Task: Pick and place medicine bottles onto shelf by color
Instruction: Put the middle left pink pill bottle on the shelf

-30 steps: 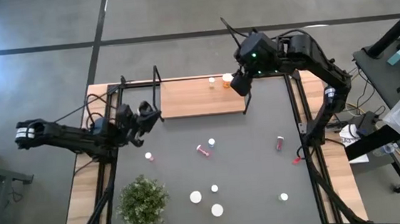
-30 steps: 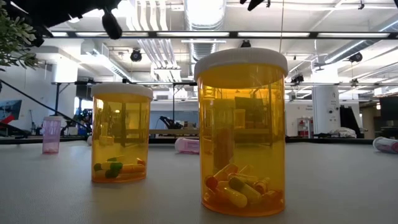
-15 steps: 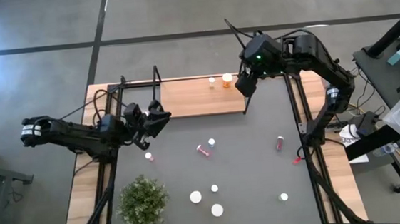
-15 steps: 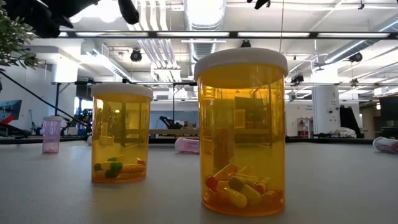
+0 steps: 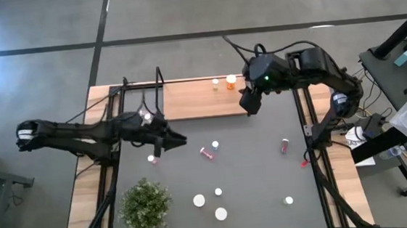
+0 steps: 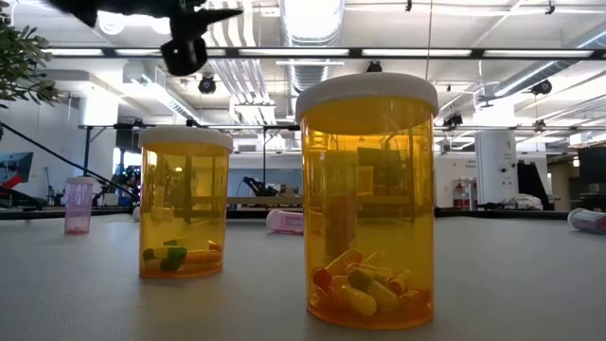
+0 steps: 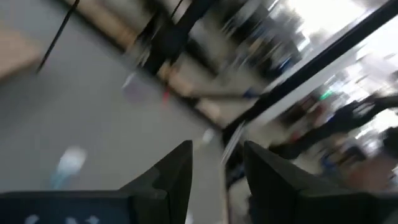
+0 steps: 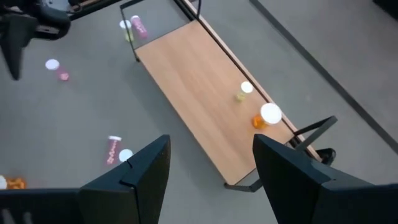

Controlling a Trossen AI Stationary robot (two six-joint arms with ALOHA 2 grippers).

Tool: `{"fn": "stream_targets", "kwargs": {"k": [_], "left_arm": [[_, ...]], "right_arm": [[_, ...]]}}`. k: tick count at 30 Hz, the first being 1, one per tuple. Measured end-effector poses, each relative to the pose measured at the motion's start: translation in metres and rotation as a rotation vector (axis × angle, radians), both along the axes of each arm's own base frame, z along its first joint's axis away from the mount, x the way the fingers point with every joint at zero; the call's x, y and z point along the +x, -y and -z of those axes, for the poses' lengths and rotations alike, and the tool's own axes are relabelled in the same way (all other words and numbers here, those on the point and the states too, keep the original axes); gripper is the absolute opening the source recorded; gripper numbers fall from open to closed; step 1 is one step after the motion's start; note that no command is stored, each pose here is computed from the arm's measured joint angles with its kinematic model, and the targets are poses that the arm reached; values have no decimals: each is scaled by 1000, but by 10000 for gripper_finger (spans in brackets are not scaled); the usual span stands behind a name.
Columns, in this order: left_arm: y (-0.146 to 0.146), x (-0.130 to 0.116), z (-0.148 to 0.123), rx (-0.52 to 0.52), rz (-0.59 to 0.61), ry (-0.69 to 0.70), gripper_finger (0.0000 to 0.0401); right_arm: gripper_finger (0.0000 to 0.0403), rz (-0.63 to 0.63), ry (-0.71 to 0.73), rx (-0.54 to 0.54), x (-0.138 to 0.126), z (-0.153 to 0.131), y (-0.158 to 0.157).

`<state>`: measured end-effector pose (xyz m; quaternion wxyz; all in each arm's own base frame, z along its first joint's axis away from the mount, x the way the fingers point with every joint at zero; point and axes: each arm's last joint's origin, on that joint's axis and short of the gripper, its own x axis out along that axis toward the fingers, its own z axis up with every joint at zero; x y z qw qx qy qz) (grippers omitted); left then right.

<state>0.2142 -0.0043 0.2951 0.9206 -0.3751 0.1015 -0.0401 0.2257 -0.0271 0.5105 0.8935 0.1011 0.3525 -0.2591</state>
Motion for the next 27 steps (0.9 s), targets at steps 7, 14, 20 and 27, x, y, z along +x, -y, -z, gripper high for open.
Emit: {"fn": "stream_targets", "kwargs": {"k": [7,14,20,27], "left_arm": [[1,-14,-17,1,29,-427,128],[8,-33,-6,-124,-13,-738,128],[11,-40,6,-229,-185,-886,128],[12,-39,24,-267,-335,-1084,128]], "right_arm": [[219,-39,-5,-20,2,1,-13],[219,-75,-75,-68,5,11,-16],[219,-92,-147,-79,0,25,-16],[219,-86,-226,-82,-16,44,-15]]}}
